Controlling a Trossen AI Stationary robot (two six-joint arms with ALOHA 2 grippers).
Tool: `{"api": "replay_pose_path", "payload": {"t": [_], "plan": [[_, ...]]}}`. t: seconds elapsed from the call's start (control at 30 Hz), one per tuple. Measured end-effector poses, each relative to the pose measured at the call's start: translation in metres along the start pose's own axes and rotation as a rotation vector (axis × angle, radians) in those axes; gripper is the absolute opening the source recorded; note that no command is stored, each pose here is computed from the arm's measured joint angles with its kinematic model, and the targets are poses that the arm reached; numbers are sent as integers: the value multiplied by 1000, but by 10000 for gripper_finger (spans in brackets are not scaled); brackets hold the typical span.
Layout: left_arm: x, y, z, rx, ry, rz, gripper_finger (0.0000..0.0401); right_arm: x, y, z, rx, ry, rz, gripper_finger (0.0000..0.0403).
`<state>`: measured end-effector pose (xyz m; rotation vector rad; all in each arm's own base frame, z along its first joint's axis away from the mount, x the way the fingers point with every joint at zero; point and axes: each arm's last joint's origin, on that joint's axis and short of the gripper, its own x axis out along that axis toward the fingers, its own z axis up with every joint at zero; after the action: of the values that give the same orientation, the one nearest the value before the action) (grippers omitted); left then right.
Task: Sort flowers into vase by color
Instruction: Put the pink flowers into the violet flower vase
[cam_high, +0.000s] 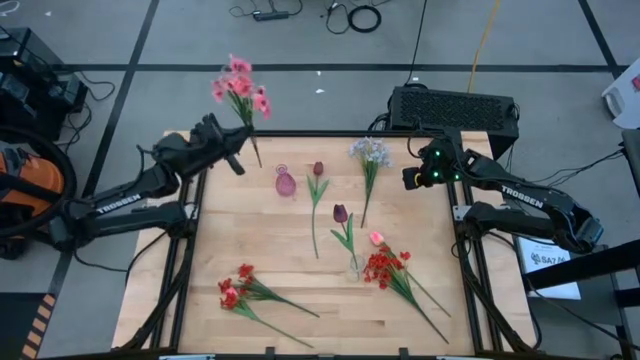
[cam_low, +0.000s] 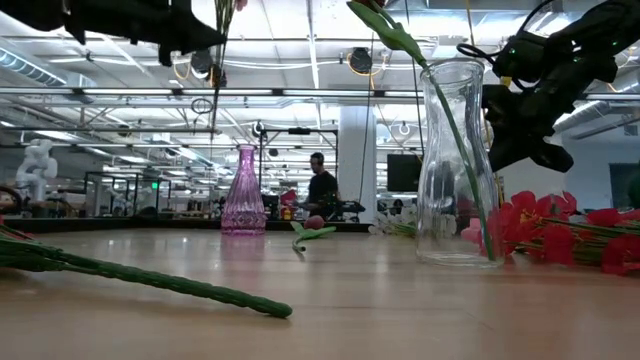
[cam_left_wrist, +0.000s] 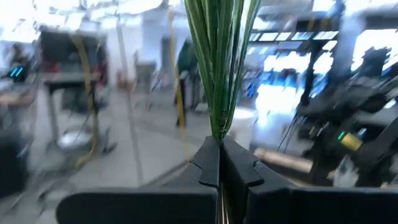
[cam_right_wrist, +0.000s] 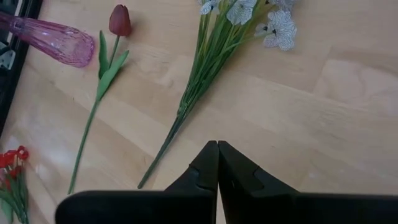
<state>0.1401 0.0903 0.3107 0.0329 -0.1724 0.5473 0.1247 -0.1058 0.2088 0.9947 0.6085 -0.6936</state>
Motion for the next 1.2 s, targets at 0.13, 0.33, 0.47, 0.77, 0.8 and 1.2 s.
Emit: {"api": "replay_pose_path", "payload": {"t": [0.13,0.33,0.47,0.77,0.8,1.2], "plan": [[7,7,7,-4,-108,-93,1,0,0,0,0,0,0,0],[29,10,-9,-47,-73,-227,1,0,0,0,4,-1,0,0],[37,11,-10,-62,-128,-250,1,0,0,0,4,0,0,0],[48,12,-26,-98,-45,-270,1,0,0,0,4,0,-1,0],[48,12,-27,-99,-44,-270,1,0,0,0,4,-1,-2,0],[30,11,-58,-140,-68,-244,1,0,0,0,24,-1,-2,0]]}}
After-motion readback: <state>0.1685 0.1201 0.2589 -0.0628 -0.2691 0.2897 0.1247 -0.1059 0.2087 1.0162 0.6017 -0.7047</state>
